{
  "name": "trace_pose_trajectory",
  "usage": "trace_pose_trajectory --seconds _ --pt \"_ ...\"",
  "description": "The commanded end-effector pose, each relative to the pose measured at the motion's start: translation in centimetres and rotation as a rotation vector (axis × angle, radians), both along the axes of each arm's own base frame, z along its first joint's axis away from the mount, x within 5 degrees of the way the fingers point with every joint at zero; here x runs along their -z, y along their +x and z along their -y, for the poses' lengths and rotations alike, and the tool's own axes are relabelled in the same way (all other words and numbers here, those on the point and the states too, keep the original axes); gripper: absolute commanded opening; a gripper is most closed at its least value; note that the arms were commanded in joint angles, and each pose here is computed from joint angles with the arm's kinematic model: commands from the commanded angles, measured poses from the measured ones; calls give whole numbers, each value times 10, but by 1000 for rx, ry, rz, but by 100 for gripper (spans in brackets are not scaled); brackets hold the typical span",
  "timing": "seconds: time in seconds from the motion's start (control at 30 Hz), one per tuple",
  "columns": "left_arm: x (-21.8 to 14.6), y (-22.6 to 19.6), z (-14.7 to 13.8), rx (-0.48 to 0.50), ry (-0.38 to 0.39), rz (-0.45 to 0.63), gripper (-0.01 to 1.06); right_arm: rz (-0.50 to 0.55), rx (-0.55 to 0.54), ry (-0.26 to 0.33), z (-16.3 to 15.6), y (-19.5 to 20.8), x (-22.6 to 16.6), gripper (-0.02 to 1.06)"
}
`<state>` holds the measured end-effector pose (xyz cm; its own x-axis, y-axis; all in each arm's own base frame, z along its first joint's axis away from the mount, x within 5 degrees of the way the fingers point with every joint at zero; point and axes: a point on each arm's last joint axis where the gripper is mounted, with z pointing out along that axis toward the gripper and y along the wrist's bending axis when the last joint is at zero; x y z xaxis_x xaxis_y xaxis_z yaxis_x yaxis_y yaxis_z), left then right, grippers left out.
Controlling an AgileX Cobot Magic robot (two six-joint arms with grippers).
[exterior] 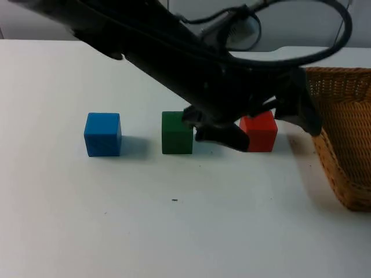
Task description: Pick up the basket with the left hand and place the blue cube into the basket with the right hand.
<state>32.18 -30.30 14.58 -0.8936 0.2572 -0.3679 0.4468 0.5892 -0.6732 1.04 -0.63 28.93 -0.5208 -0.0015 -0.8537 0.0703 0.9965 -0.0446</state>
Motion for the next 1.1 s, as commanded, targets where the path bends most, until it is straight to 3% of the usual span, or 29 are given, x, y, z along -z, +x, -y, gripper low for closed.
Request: trace_pose_trajectory --seconds 0.0,0.27,0.53,1.07 --pt "14 2 18 5 21 -36 104 14 2 -2 0 1 -3 104" --pt "39 12 52 -10 52 -90 104 14 2 -2 0 1 -3 104" --pt "49 22 79 -49 22 -116 104 14 2 -2 0 1 -3 104" --pt "66 25 105 -105 54 -91 104 14 2 -2 0 1 -3 104"
